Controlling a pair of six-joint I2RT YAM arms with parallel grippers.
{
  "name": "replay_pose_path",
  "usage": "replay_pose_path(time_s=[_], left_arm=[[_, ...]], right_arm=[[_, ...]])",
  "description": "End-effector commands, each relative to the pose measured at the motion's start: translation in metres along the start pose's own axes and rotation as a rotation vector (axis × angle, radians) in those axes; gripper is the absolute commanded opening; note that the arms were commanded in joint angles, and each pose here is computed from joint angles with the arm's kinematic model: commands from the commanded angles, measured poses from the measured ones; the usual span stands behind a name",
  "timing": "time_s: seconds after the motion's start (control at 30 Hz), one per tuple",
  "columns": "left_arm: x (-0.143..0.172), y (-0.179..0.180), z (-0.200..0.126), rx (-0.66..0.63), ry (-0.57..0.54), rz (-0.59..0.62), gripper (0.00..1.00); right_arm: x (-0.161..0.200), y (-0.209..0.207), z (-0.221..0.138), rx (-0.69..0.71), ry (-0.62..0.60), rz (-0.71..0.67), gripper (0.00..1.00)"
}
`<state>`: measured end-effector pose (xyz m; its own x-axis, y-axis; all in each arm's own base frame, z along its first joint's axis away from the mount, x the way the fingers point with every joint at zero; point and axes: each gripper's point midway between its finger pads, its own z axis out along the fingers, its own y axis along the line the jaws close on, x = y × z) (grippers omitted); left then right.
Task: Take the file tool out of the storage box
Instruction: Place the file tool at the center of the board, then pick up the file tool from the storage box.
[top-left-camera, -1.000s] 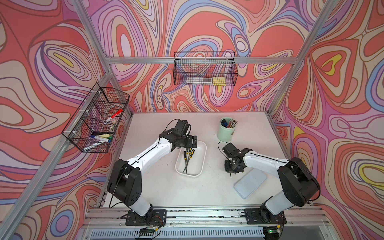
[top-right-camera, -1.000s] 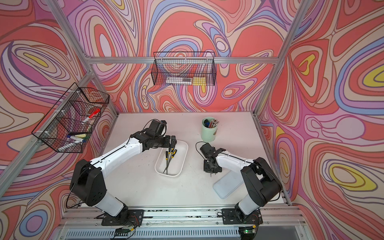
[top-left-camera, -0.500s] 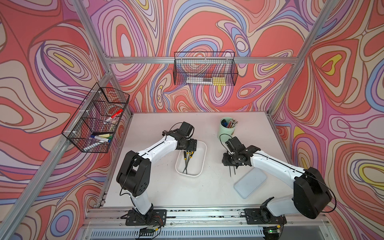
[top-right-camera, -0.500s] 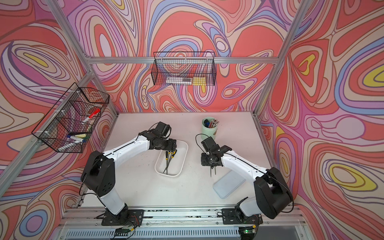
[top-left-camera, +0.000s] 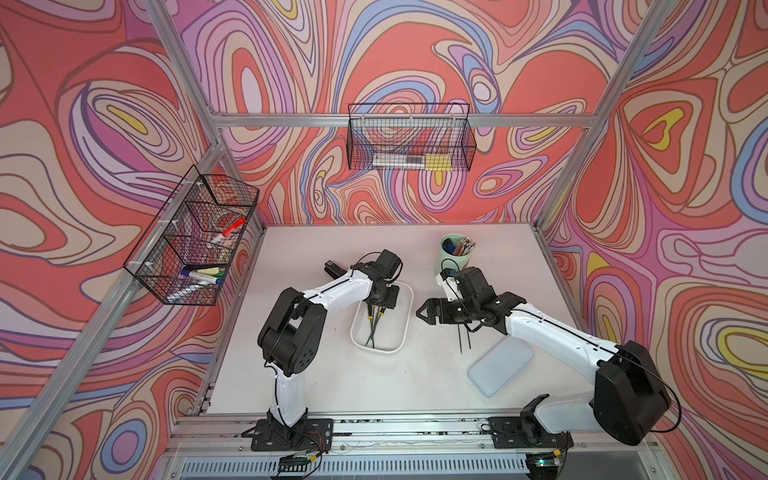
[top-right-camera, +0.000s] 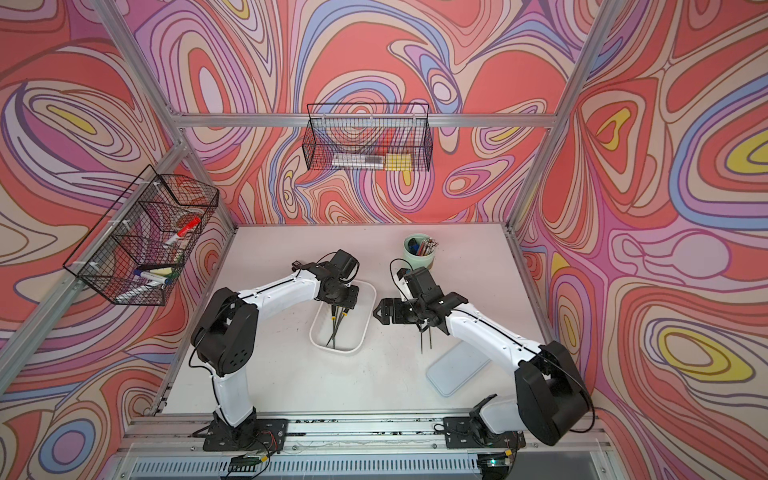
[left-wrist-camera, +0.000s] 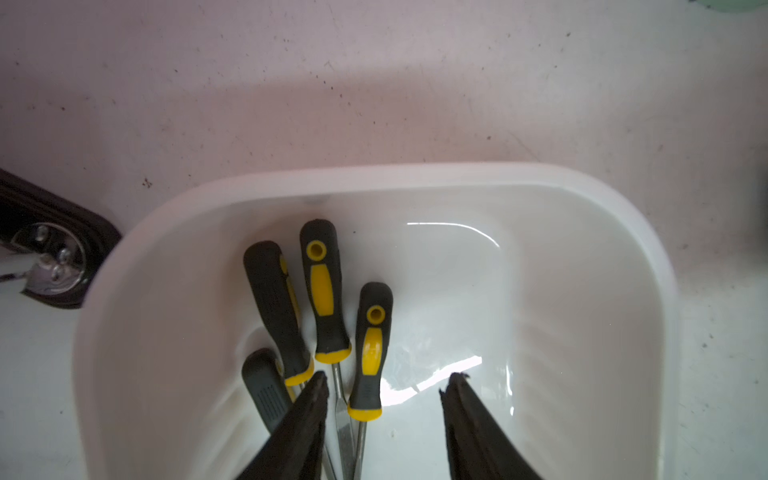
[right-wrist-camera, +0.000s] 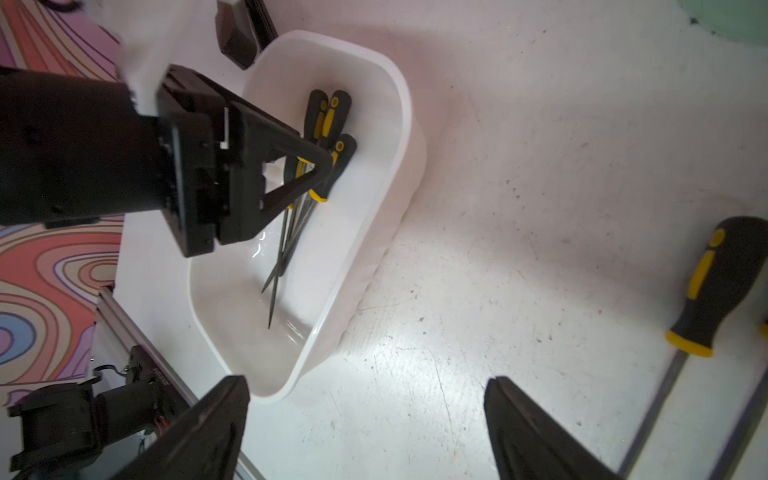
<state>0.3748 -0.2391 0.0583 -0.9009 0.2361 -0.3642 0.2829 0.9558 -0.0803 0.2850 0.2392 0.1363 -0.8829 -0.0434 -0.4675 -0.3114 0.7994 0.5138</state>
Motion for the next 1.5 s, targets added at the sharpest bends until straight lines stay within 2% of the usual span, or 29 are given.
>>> replay_pose_path(time_s=[0.0, 0.97, 1.03, 1.3, 1.47], left_arm=[[-0.007, 0.0, 0.004, -0.021, -0.002, 0.032, 0.42], [0.007, 0.006, 0.042, -0.077, 0.087, 0.071, 0.26], [0.006, 0.006, 0.041, -0.075, 0.085, 0.066, 0.22], [-0.001, -0.001, 0.034, -0.036, 0.06, 0.045, 0.16], [-0.016, -0.006, 0.012, 0.016, -0.005, 0.0, 0.14]], right_arm=[[0.001, 0.008, -0.003, -0.045, -0.011, -0.028, 0.91], [0.004, 0.004, -0.003, -0.031, -0.008, -0.015, 0.9], [0.005, 0.005, -0.003, -0.031, -0.01, -0.017, 0.9], [0.007, 0.008, -0.012, -0.048, -0.031, -0.016, 0.9], [0.009, 0.015, -0.021, -0.088, -0.06, -0.016, 0.9]])
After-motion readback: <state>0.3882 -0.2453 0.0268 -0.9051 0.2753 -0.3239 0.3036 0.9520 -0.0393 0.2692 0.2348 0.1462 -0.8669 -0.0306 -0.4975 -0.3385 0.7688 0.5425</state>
